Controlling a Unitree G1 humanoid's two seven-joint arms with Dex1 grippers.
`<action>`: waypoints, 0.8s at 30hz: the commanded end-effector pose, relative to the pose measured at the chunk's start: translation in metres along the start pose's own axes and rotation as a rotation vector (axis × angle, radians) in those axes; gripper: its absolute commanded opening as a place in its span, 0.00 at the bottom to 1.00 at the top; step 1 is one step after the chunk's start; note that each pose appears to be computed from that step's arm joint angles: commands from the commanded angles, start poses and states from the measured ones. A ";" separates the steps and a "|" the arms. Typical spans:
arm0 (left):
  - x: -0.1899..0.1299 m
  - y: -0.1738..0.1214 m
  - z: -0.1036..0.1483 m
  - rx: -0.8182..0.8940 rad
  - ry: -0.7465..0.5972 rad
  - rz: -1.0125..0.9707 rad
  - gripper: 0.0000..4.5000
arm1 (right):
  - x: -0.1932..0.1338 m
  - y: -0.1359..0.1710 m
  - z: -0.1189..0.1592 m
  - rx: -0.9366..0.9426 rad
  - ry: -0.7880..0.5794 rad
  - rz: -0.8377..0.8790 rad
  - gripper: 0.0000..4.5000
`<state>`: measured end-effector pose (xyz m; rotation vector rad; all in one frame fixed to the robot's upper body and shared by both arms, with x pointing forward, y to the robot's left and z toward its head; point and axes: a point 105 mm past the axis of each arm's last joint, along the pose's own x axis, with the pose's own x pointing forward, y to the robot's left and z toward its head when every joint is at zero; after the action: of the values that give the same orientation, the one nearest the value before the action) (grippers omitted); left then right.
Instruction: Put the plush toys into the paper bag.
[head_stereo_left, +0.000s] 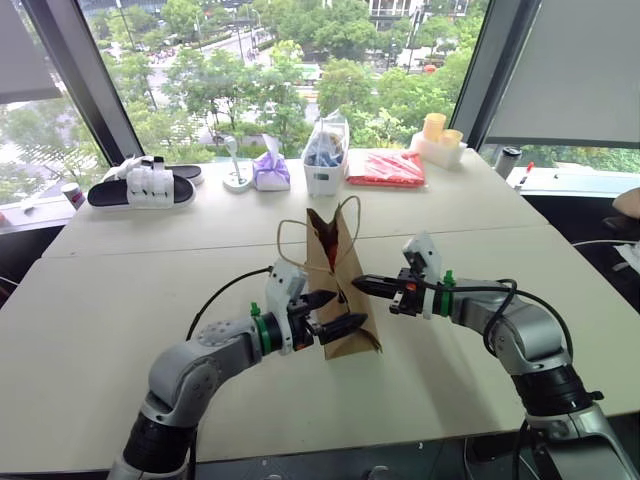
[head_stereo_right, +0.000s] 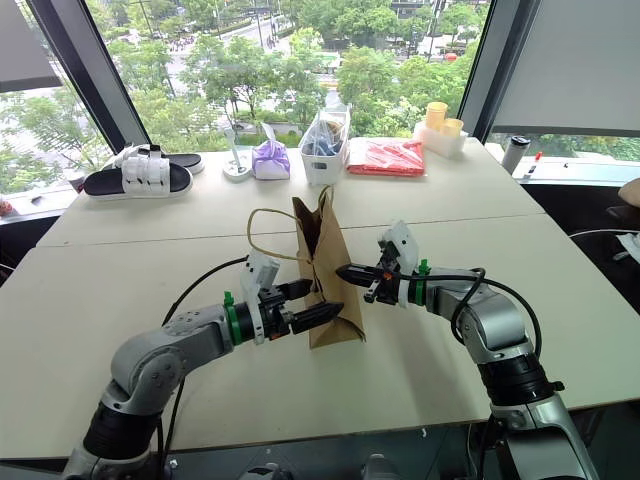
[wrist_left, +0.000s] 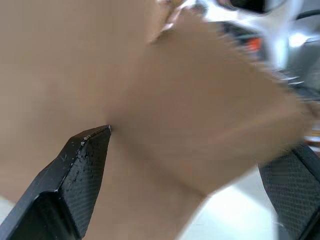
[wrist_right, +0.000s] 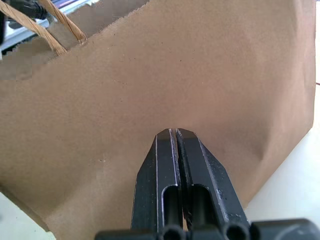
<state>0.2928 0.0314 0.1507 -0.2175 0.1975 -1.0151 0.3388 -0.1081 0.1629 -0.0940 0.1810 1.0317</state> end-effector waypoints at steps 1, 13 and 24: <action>0.008 -0.004 0.014 0.035 -0.064 0.068 1.00 | 0.001 0.009 0.013 -0.042 -0.034 0.022 0.02; 0.010 -0.005 0.025 0.004 -0.148 0.149 1.00 | 0.004 0.014 0.011 -0.034 -0.021 0.025 0.02; 0.003 0.001 0.024 0.027 -0.119 0.189 0.95 | 0.003 0.015 0.010 -0.030 -0.024 0.016 0.00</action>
<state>0.3059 0.0332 0.1615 -0.2472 0.1431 -0.7953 0.3330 -0.1022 0.1619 -0.0932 0.1900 1.0301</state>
